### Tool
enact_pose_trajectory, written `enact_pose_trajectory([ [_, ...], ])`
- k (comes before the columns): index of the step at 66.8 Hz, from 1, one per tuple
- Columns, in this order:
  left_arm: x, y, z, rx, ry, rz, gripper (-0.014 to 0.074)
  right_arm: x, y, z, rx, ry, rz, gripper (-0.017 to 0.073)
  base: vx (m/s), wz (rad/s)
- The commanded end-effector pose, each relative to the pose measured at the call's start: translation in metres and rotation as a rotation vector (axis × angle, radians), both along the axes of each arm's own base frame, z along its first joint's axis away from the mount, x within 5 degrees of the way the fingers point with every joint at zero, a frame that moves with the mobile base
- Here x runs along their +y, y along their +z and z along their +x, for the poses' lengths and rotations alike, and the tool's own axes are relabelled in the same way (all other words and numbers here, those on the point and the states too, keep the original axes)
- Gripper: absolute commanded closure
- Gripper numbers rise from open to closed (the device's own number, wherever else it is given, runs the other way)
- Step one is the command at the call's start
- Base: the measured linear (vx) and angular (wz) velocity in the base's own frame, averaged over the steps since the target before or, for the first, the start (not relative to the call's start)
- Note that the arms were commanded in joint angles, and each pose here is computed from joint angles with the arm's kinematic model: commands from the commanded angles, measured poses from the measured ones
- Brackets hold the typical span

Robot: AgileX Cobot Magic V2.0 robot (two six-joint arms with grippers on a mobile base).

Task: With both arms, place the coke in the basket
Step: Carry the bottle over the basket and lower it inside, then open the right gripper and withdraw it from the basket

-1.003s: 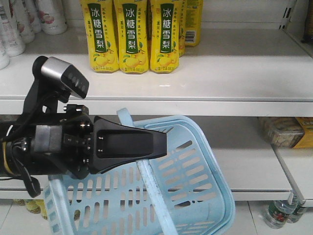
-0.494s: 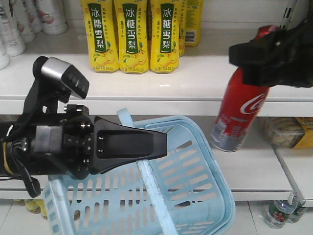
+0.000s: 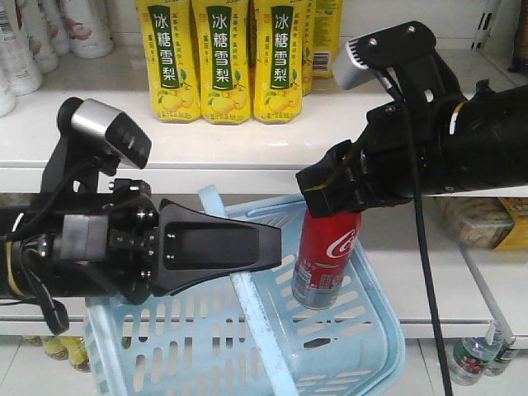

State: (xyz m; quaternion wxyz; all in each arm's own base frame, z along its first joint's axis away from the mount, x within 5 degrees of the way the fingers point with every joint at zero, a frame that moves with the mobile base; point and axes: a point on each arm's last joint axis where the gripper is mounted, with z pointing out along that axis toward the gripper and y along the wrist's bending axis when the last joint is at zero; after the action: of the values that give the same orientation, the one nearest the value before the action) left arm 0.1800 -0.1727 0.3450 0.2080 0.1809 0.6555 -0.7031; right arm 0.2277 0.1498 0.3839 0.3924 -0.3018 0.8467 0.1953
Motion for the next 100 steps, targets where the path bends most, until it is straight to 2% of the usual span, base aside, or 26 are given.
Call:
enact_pose_trajectory([
  [1,0.005,0.03,-0.02,-0.045,-0.152,-0.186,0.06,-0.002,0.025,-0.005,-0.097,-0.006,0.088,0.0565,0.0,0.0],
  [15,0.005,0.03,-0.02,-0.045,-0.152,-0.186,0.06,-0.001,0.018,-0.009,-0.026,0.029,0.046,0.0556,0.0,0.0],
  [23,0.005,0.03,-0.02,-0.045,-0.152,-0.186,0.06,-0.001,0.015,-0.012,-0.009,0.075,0.012,0.0507,0.0,0.0],
  [31,0.005,0.03,-0.02,-0.045,-0.152,-0.186,0.06,0.0,0.014,-0.014,0.01,0.092,0.009,0.04,0.0,0.0],
  [47,0.005,0.03,-0.02,-0.045,-0.152,-0.186,0.06,0.0,0.014,-0.014,0.01,0.089,0.013,0.0103,0.0,0.0],
  [56,0.005,0.03,-0.02,-0.045,-0.152,-0.186,0.06,-0.002,0.016,-0.015,-0.004,0.084,-0.002,0.0032,0.0,0.0],
  [62,0.005,0.03,-0.02,-0.045,-0.152,-0.186,0.06,-0.009,0.02,-0.022,-0.027,0.085,-0.032,0.006,0.0,0.0],
  [67,0.005,0.03,-0.02,-0.045,-0.152,-0.186,0.06,-0.018,0.028,-0.032,-0.052,0.062,-0.056,0.0137,0.0,0.0],
  [74,0.005,0.03,-0.02,-0.045,-0.152,-0.186,0.06,-0.035,0.043,-0.051,-0.128,0.018,-0.077,0.033,0.0,0.0],
  [81,0.005,0.03,-0.02,-0.045,-0.152,-0.186,0.06,-0.052,0.061,-0.076,-0.227,0.001,-0.065,0.0566,0.0,0.0],
  [90,0.005,0.03,-0.02,-0.045,-0.152,-0.186,0.06,-0.071,0.055,-0.111,-0.298,-0.012,-0.022,0.0568,0.0,0.0],
  [100,0.005,0.03,-0.02,-0.045,-0.152,-0.186,0.06,-0.093,0.007,-0.145,-0.385,-0.047,0.02,0.0565,0.0,0.0],
])
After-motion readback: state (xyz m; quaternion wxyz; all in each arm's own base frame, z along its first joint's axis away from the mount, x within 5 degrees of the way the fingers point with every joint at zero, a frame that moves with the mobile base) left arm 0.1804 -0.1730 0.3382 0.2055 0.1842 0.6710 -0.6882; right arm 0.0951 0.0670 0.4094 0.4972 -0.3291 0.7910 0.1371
